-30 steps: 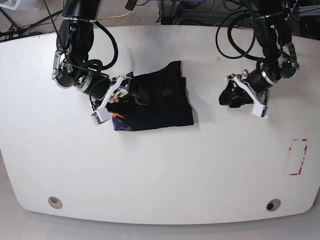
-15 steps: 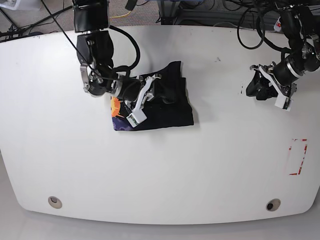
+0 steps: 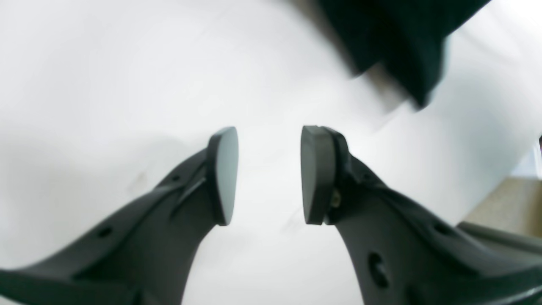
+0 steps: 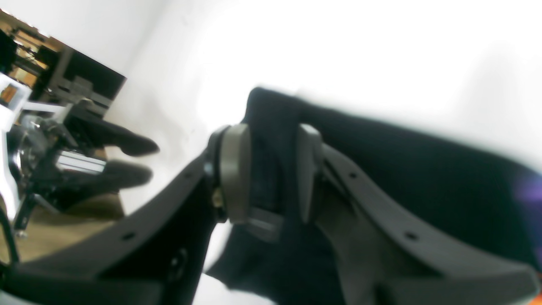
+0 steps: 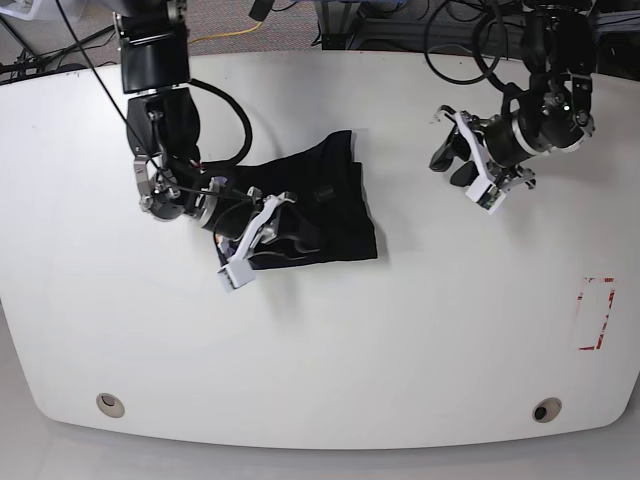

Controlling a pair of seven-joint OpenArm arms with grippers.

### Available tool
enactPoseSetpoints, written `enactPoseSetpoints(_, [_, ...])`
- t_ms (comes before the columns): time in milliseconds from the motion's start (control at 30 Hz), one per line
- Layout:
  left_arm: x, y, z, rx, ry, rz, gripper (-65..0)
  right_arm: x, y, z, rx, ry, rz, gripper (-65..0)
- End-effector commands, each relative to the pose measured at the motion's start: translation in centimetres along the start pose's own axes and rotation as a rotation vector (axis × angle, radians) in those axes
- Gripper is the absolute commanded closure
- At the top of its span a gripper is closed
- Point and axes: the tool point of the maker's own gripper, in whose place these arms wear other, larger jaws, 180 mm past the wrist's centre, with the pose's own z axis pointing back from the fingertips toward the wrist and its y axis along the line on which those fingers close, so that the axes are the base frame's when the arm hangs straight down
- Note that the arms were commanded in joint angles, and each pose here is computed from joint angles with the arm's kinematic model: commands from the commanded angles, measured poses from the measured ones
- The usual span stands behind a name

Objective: Fold the T-shirt properly
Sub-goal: 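Release the bundle with the left gripper and lift it away, then grasp the bundle with both grippers and rotate it on the table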

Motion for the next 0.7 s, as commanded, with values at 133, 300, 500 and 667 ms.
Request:
enactPoseSetpoints(133, [4.0,-4.2,-2.8,-0.061,-0.065,-0.112,-22.5,3.8,-4.6,4.0,-0.147,-0.051,0.055,-17.6])
enactPoseSetpoints(300, [6.3,-7.3,-5.1,-0.08,-0.079,-0.181,-22.5,3.3,-7.7,4.4,-0.228,0.0,0.057,-17.4])
enactPoseSetpoints(500, [5.7,-10.3,-8.0,-0.094,-0.009,-0.226,-22.5,2.8,-11.0,4.3,-0.354,0.067,0.118,-17.4])
enactPoseSetpoints(667, [4.8,-10.5,-9.7,-0.1,0.05,-0.235,-22.5,2.0,-12.2,3.7,-0.37,0.145,0.21,-17.4])
